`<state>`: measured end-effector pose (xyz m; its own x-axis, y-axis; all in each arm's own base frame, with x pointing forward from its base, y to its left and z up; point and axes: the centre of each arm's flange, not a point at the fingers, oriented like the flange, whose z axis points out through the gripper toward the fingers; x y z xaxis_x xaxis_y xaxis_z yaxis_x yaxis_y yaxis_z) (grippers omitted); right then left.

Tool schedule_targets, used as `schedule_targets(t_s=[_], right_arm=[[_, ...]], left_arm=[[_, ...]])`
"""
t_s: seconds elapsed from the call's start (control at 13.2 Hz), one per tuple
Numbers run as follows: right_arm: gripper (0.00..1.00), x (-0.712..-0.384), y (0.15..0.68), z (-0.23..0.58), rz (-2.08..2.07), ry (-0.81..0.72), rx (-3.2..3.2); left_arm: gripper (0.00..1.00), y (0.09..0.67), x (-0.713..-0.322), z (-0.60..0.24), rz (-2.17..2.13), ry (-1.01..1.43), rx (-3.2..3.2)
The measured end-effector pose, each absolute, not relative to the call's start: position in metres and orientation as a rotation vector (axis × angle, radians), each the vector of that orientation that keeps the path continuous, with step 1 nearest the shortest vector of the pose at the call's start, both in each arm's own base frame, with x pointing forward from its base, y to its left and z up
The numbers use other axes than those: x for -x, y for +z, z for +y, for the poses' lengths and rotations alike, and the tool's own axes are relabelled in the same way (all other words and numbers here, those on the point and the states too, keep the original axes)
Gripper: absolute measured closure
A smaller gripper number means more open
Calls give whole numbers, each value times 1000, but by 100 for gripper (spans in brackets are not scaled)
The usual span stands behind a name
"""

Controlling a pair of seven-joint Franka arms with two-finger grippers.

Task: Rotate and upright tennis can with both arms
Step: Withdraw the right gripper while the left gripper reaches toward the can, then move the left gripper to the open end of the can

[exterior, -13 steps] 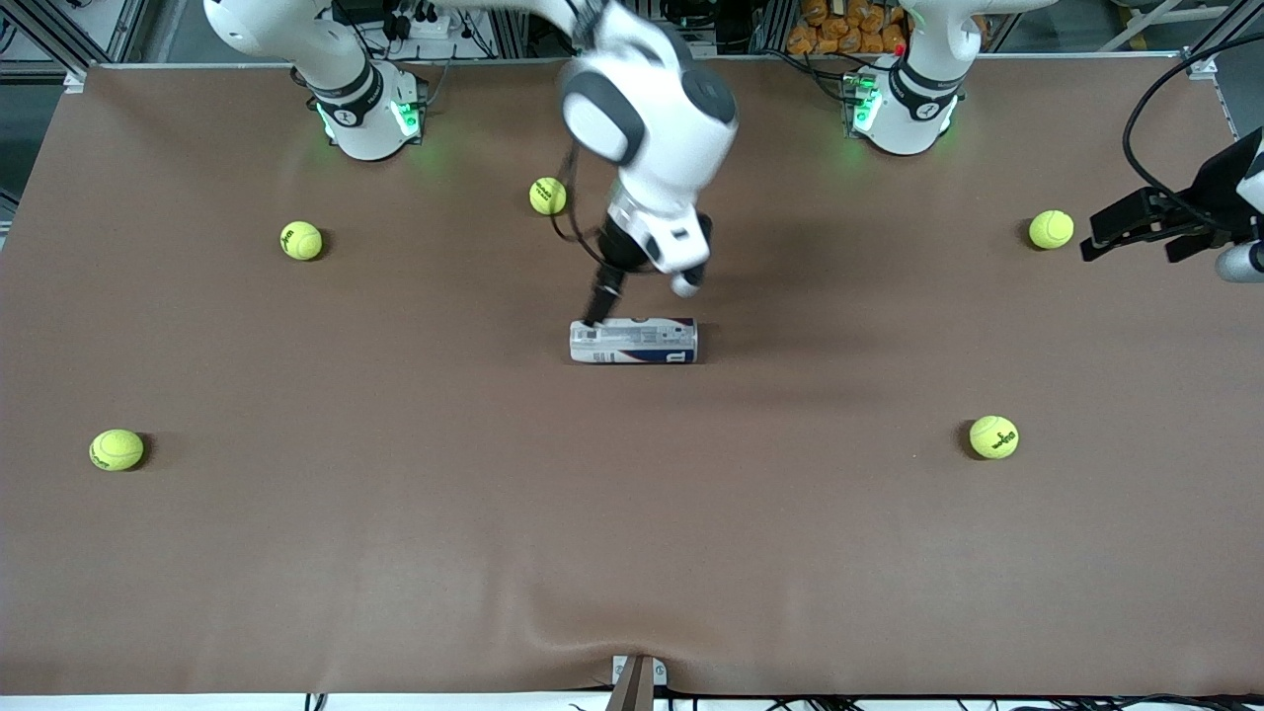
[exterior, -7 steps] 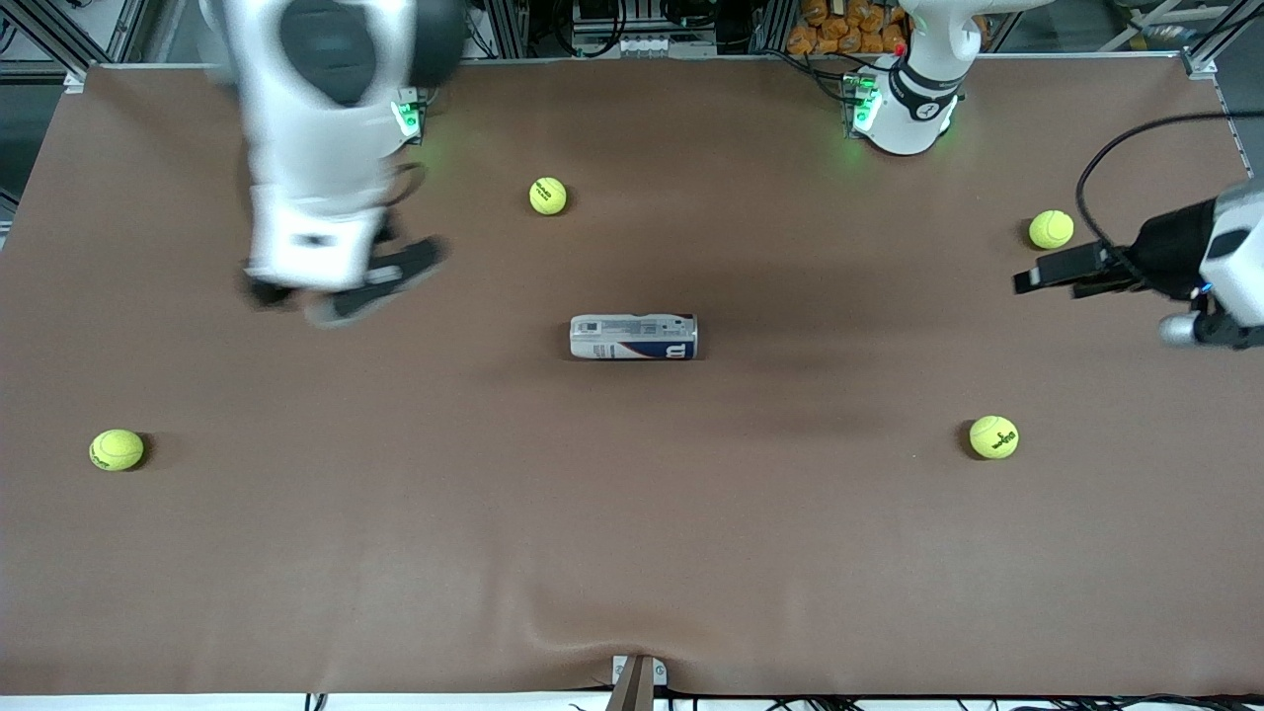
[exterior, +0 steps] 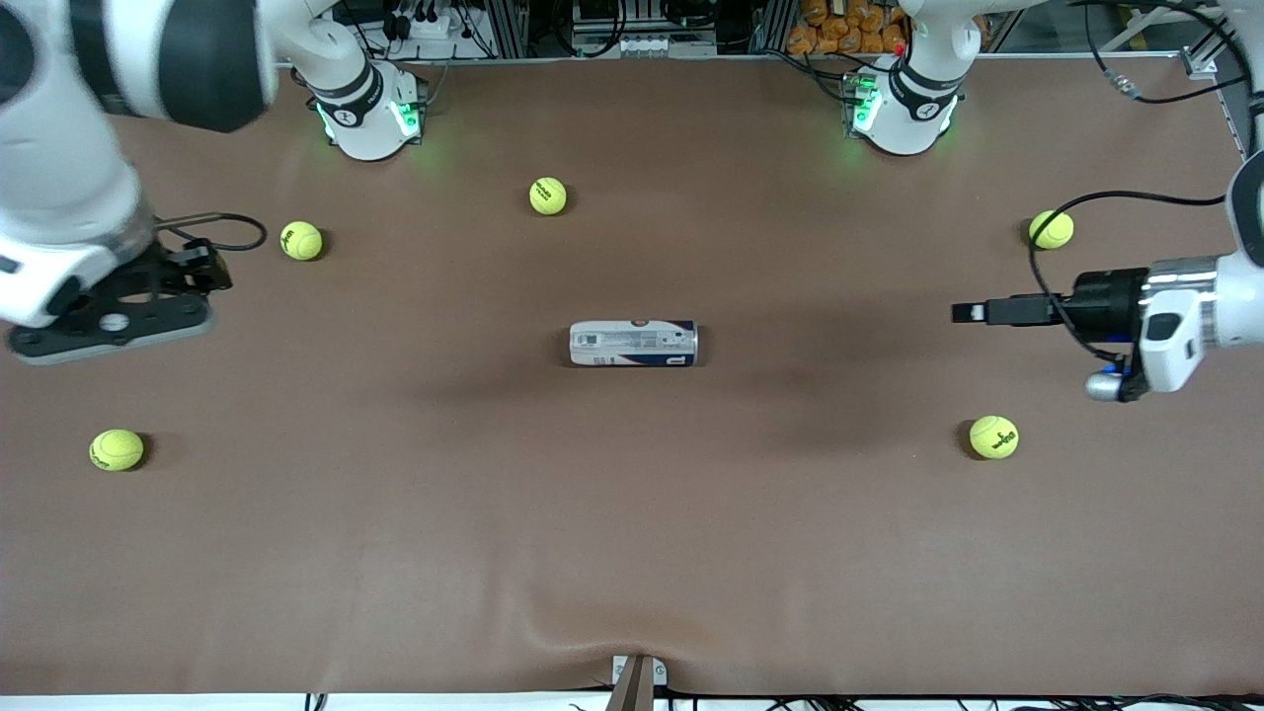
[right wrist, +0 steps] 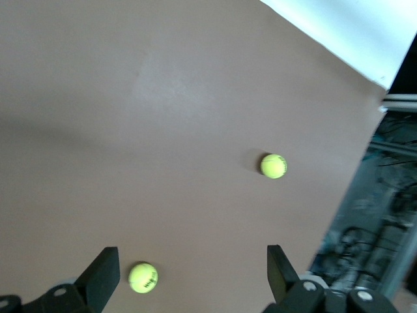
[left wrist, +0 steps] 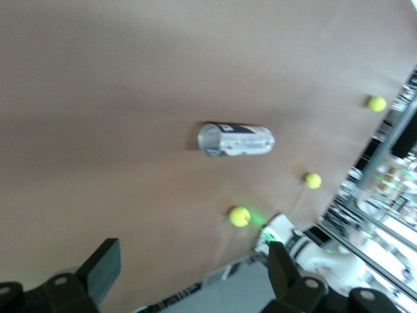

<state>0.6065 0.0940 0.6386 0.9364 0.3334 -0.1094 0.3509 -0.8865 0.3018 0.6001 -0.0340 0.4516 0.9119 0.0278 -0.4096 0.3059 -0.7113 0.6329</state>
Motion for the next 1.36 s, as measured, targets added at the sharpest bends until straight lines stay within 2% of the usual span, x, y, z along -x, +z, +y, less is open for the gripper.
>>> schedule_targets(t_s=[0.23, 0.53, 0.76, 0.98, 1.36], right_arm=[[0, -609, 651, -3, 298, -17, -3045], [0, -589, 644, -107, 98, 12, -3236], [0, -568, 646, -109, -17, -4, -3284], [0, -548, 654, -71, -137, -45, -3200], [0, -526, 647, -52, -181, 14, -3174]], left_arm=[[0, 416, -598, -61, 159, -486, -2236], [0, 353, -579, -74, 92, -422, -2122], [0, 302, -566, -79, 86, -406, -2019], [0, 245, -555, -90, 80, -408, -1914], [0, 203, -543, -143, 93, -468, -1882]])
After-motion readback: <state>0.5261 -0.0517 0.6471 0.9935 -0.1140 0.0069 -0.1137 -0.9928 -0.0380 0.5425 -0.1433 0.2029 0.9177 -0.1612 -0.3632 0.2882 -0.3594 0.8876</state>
